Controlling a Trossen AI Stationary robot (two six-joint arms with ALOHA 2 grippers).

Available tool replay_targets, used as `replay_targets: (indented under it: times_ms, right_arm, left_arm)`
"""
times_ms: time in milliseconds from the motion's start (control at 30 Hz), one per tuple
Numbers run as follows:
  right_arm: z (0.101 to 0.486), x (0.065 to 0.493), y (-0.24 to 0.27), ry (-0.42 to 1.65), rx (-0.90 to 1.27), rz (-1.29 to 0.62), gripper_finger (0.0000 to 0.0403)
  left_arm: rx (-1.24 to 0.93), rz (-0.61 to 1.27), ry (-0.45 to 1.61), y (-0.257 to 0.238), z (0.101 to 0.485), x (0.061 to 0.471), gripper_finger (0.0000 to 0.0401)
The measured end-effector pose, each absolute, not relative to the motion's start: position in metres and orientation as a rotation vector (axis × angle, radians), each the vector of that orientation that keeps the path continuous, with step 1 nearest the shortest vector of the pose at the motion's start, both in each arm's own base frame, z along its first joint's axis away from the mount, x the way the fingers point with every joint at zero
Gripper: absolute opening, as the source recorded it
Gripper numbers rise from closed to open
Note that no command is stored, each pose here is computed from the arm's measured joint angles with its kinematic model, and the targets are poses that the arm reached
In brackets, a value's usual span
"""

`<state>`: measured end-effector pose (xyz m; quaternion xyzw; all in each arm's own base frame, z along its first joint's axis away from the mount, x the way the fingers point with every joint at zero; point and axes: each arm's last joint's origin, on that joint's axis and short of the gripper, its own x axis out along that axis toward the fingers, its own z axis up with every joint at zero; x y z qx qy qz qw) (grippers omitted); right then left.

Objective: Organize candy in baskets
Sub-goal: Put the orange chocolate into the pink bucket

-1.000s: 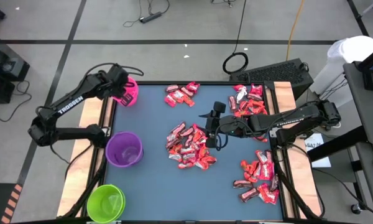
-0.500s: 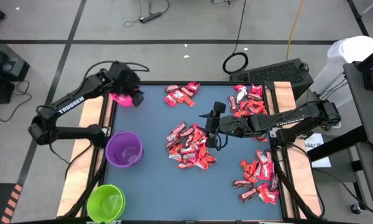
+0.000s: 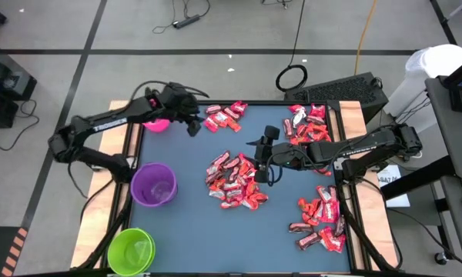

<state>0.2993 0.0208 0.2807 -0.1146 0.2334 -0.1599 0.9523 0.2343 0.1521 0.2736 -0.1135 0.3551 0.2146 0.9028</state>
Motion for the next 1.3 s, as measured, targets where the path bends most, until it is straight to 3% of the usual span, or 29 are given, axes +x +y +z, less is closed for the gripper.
replay_targets:
  times_ms: [767,1300]
  right_arm:
    - [0.281,0.299,0.021,0.475,-0.235,-0.325,0.021]
    - [0.28,0.299,0.021,0.479,-0.236,-0.324,0.021]
  left_arm:
    - [-0.202,0.511,0.772,0.198,0.197,0.31,0.0195]
    - [-0.3,0.524,0.948,0.228,0.153,0.315,0.0195]
